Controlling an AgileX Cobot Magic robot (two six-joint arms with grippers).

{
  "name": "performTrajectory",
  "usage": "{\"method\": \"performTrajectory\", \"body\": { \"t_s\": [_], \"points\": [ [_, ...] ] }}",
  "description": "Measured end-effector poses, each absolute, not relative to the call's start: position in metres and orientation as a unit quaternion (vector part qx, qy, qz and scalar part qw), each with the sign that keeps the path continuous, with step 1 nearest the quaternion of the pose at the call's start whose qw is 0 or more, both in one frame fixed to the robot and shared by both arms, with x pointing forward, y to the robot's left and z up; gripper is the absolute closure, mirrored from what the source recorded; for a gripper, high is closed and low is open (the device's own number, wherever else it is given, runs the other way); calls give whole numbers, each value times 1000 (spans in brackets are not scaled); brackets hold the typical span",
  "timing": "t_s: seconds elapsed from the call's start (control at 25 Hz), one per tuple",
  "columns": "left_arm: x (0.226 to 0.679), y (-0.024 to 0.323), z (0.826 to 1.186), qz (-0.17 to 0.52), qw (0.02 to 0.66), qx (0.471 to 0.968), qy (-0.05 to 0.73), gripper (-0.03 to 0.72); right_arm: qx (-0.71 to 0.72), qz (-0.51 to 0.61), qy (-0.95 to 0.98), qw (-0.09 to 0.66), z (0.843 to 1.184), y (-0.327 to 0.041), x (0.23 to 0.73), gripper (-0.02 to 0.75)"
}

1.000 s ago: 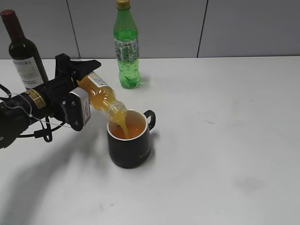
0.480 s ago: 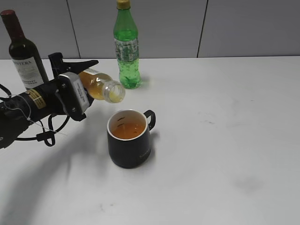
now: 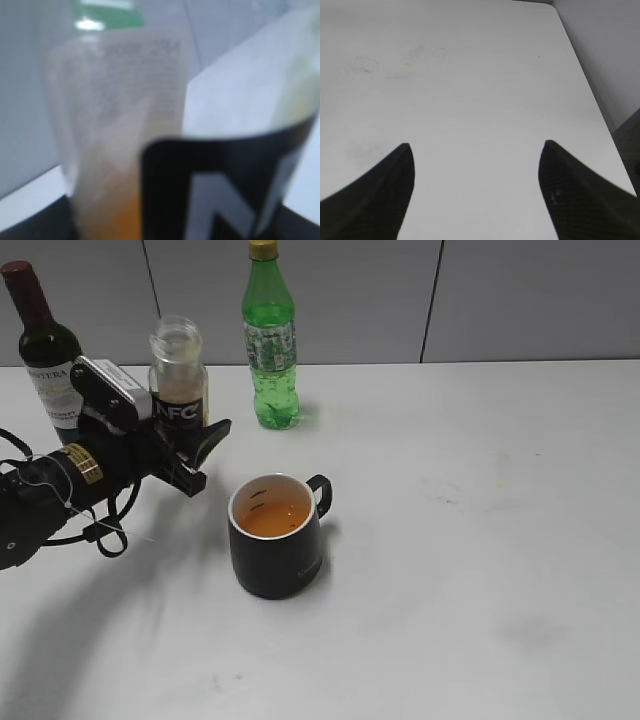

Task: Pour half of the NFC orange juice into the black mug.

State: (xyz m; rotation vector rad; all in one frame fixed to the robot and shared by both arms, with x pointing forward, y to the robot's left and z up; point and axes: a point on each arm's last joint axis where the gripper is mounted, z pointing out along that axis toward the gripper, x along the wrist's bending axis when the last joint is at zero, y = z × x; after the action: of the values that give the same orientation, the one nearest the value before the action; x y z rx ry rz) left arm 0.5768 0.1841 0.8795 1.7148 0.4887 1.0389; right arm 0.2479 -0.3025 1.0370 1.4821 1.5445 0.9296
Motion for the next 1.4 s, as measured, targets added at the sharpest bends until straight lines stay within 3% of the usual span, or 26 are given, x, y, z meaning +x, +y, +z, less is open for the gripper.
{"method": "performTrajectory", "body": {
  "t_s": [0.24, 0.68, 0.96, 1.24, 1.32, 1.4],
  "points": [
    [582, 193, 881, 386, 554, 653, 342, 215, 584, 366, 609, 393, 1037, -302, 248, 150],
    [586, 202, 878, 399, 546, 621, 397, 215, 584, 366, 609, 393, 1037, -302, 248, 150],
    [582, 204, 837, 370, 512, 648, 425, 215, 584, 366, 609, 393, 1037, -302, 248, 150],
    [581, 204, 831, 381, 513, 648, 415, 212, 584, 366, 609, 393, 1037, -302, 248, 150],
    [581, 204, 831, 381, 513, 648, 415, 174, 584, 366, 609, 393, 1037, -302, 248, 150],
    [581, 204, 827, 376, 507, 653, 418, 88, 584, 366, 609, 393, 1037, -302, 248, 150]
  ]
}}
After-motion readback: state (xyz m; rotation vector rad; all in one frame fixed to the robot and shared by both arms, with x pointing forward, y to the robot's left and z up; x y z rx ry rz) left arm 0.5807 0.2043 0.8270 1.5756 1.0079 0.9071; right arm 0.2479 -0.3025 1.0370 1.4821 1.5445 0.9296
